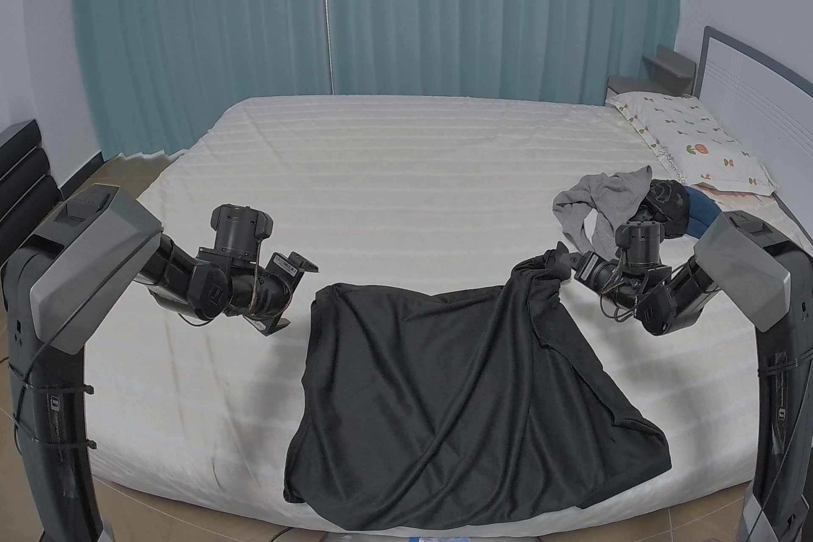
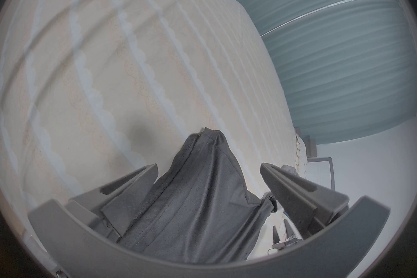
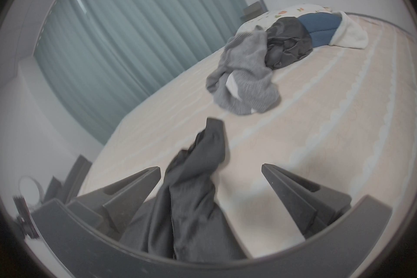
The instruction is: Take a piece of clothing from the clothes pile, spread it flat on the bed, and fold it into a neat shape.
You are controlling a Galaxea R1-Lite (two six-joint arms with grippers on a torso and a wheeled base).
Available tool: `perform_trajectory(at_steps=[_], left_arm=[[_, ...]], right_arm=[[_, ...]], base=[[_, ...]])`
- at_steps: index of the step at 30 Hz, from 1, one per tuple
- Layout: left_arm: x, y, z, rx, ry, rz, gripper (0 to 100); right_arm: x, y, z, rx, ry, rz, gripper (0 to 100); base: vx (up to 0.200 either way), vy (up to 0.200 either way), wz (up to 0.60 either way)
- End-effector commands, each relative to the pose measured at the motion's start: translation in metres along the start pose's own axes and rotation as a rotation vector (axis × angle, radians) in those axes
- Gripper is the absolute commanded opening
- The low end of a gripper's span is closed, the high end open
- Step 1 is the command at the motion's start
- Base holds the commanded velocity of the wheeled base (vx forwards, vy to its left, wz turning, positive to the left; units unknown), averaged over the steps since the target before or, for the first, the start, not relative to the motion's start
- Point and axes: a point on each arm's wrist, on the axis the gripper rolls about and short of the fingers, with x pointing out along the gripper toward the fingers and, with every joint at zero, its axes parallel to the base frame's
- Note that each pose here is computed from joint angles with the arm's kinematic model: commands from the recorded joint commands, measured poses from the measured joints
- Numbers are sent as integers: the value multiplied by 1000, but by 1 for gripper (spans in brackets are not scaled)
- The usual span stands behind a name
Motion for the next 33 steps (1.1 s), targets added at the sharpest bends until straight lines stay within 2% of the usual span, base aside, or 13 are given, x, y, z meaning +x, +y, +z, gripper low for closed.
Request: perform_trajectory(at_steps=[1,5,8,12,21,29,30,33], left_arm=[[-5,8,-4,-6,1,-1,100],[-4,15,-4,-9,-1,1,100],[-2,19,-5,-8,1,7,100],[-2,21,-3,-14,-7,3,100],[-2,23,-2,-16,-7,8,100],[-3,24,4,-27,-6,1,100],[-3,24,4,-27,-5,0,100],[-3,24,4,-27,-5,0,100]], right_arm=[[-18,19,-25,-104,69,22,100],[-25,20,-41,-230,120,20,100],[-24,19,-47,-288,128,14,100],[-22,18,-53,-310,128,-25,100],[-24,14,-62,-391,162,-32,100],[-22,10,-68,-423,183,-40,100],[-22,9,-69,-425,186,-41,0],[-21,7,-72,-443,203,-47,0]], base=[[0,0,0],[0,0,0],[0,0,0],[0,0,0],[0,0,0],[0,0,0],[0,0,0],[0,0,0]])
